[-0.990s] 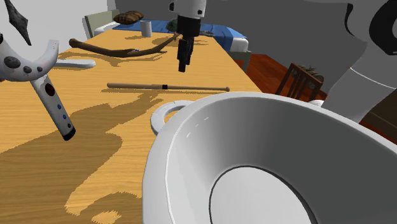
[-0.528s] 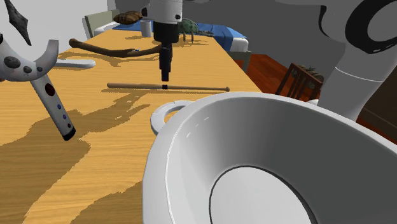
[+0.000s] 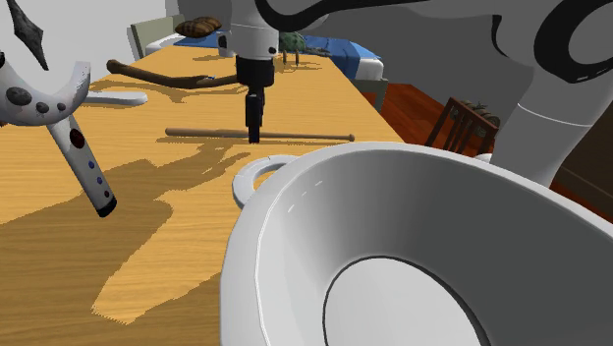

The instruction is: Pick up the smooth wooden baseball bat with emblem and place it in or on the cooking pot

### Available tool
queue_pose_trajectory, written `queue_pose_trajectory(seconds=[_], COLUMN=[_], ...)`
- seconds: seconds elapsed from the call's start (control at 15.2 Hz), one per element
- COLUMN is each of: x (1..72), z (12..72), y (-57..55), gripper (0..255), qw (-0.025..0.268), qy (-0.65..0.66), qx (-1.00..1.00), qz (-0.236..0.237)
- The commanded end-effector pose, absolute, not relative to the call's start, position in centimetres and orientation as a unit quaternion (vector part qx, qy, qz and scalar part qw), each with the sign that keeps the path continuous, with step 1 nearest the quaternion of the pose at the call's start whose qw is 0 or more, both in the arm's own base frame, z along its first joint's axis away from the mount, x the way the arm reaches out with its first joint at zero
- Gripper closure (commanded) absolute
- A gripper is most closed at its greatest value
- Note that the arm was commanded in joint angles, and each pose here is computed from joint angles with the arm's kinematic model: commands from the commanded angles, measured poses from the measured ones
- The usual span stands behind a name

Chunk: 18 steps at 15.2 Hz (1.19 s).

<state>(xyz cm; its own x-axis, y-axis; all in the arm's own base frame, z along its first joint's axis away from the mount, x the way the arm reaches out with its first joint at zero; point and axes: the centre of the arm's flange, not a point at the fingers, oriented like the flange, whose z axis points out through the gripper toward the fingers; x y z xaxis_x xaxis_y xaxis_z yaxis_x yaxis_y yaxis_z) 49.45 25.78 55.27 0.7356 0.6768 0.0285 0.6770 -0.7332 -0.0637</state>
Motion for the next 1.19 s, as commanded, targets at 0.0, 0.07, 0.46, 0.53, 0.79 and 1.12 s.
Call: queue_pose_trajectory(seconds=[0.0,0.07,0.46,0.53,0.79,1.12], x=[49.4,49.4,49.4,49.4,49.3,49.4], z=[55.1,55.1,55.1,55.1,55.1,56.2], y=[25.8,25.8,25.8,25.8,25.9,25.8], gripper=[0,0,255,255,255,255], qw=[0.035,0.035,0.035,0.035,0.035,0.035], qy=[-0.364,-0.364,-0.364,-0.364,-0.364,-0.364], qx=[-0.931,-0.931,-0.931,-0.931,-0.931,-0.931], qz=[-0.002,-0.002,-0.002,-0.002,-0.002,-0.002])
